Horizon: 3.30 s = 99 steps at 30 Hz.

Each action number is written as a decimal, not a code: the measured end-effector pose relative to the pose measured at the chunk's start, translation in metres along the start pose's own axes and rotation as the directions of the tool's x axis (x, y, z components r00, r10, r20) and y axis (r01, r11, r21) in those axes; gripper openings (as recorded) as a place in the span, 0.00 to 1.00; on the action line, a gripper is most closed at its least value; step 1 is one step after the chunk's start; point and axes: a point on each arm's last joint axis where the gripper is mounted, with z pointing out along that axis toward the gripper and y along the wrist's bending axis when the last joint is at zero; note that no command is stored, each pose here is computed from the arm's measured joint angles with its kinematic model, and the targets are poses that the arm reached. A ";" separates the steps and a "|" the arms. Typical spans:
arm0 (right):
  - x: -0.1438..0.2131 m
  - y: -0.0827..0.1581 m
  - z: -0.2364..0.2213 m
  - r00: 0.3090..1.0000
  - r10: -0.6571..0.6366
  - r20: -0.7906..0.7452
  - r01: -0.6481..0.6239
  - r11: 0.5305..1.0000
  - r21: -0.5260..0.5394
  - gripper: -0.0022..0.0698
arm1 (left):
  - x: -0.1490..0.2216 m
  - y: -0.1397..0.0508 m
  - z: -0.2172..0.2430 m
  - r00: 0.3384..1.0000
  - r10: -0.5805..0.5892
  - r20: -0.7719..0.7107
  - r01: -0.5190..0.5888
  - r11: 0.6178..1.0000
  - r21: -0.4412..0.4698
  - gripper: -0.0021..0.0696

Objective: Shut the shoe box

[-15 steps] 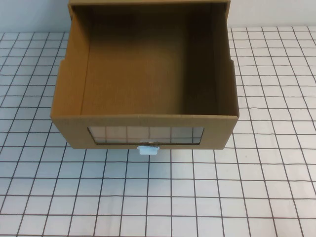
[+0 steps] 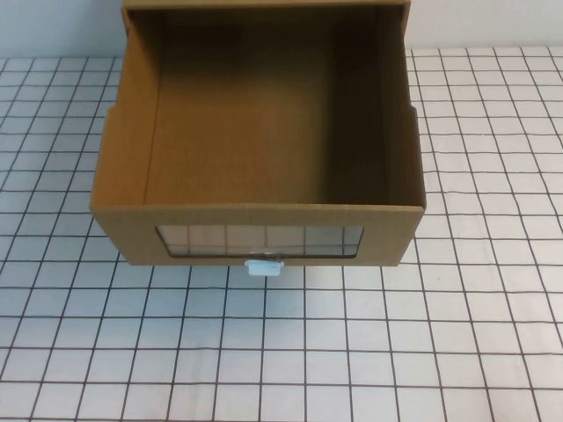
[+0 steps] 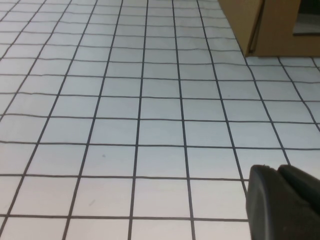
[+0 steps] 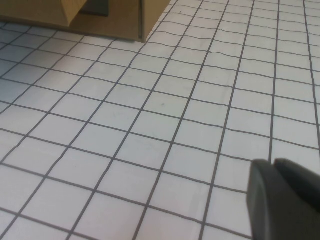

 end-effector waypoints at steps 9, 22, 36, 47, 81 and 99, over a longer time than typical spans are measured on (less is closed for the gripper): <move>0.000 0.000 0.000 1.000 0.000 0.000 0.000 1.000 0.000 0.01 | -0.001 0.000 0.000 1.000 0.000 0.012 0.000 1.000 0.002 0.02; -0.002 -0.001 0.000 1.000 -0.001 0.020 0.001 1.000 0.008 0.01 | -0.005 -0.001 0.000 0.997 -0.050 0.054 0.050 0.999 0.013 0.02; -0.042 -0.017 -0.012 0.884 -0.037 0.466 -0.055 0.982 0.182 0.01 | -0.057 -0.008 -0.020 0.781 -0.107 0.616 0.026 0.990 0.140 0.02; -0.044 -0.018 -0.013 0.874 -0.041 0.485 -0.059 0.980 0.190 0.01 | -0.062 -0.009 -0.025 0.728 -0.121 0.675 0.018 0.987 0.157 0.02; -0.217 0.003 -0.156 0.494 0.144 0.857 -0.165 0.984 -0.070 0.01 | -0.202 -0.005 -0.123 0.433 -0.362 0.826 0.141 0.932 0.335 0.02; -0.247 -0.015 0.028 0.903 0.371 0.216 -0.371 0.928 -0.039 0.01 | -0.210 -0.021 -0.022 0.934 -0.352 0.065 0.337 0.926 0.172 0.02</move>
